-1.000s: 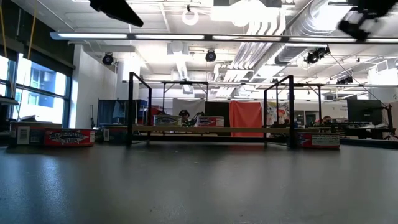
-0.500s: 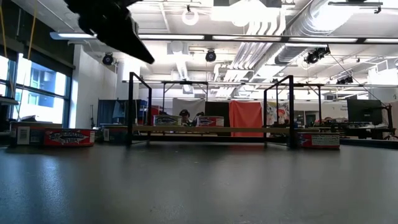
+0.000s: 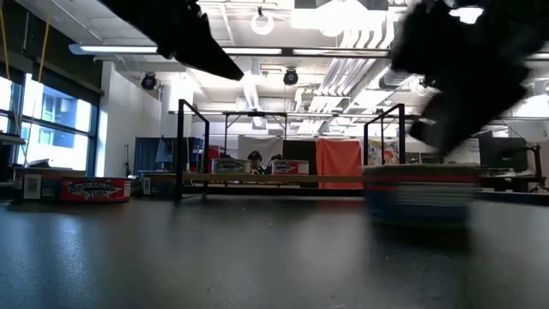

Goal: Stack canned seafood by type on shelf
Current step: Put the blue tuna can on the shelf

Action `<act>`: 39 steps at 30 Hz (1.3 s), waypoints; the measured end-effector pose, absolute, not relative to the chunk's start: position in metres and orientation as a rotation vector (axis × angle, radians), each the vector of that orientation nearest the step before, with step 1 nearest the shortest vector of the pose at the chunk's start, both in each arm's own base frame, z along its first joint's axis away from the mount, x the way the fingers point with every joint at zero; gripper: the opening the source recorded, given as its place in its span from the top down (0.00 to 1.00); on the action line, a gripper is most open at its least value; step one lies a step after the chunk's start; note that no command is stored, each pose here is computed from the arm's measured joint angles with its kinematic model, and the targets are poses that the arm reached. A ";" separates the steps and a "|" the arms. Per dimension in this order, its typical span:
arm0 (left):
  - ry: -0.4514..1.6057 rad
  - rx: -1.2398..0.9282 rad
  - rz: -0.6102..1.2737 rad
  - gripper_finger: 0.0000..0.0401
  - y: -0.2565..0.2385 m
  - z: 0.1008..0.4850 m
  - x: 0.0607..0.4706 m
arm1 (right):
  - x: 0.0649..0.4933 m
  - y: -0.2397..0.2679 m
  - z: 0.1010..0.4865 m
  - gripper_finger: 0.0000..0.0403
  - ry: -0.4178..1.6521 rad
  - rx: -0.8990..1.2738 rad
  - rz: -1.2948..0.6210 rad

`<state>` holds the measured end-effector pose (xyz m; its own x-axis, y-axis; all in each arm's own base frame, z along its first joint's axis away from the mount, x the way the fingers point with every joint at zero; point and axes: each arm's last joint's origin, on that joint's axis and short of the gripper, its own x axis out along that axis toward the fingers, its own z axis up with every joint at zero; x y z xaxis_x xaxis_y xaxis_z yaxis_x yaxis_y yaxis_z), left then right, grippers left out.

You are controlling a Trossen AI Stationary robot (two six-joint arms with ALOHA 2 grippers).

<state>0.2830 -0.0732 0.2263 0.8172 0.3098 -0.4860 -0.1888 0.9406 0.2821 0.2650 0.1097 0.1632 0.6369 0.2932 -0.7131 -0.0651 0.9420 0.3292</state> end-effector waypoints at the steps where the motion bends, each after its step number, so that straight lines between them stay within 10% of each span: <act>1: 0.552 0.211 0.269 0.96 -0.074 0.226 0.283 | 0.272 0.105 0.170 1.00 0.774 0.249 0.234; 20: 0.807 0.013 0.165 0.96 -0.045 0.127 0.328 | 0.300 0.063 0.116 1.00 0.862 0.099 0.166; 32: 0.696 -0.010 0.061 0.96 -0.069 0.164 0.321 | 0.292 0.006 0.154 1.00 0.765 0.125 -0.332; 39: 0.774 0.029 0.120 0.96 -0.063 0.148 0.322 | 0.280 0.041 0.161 1.00 0.889 0.310 0.083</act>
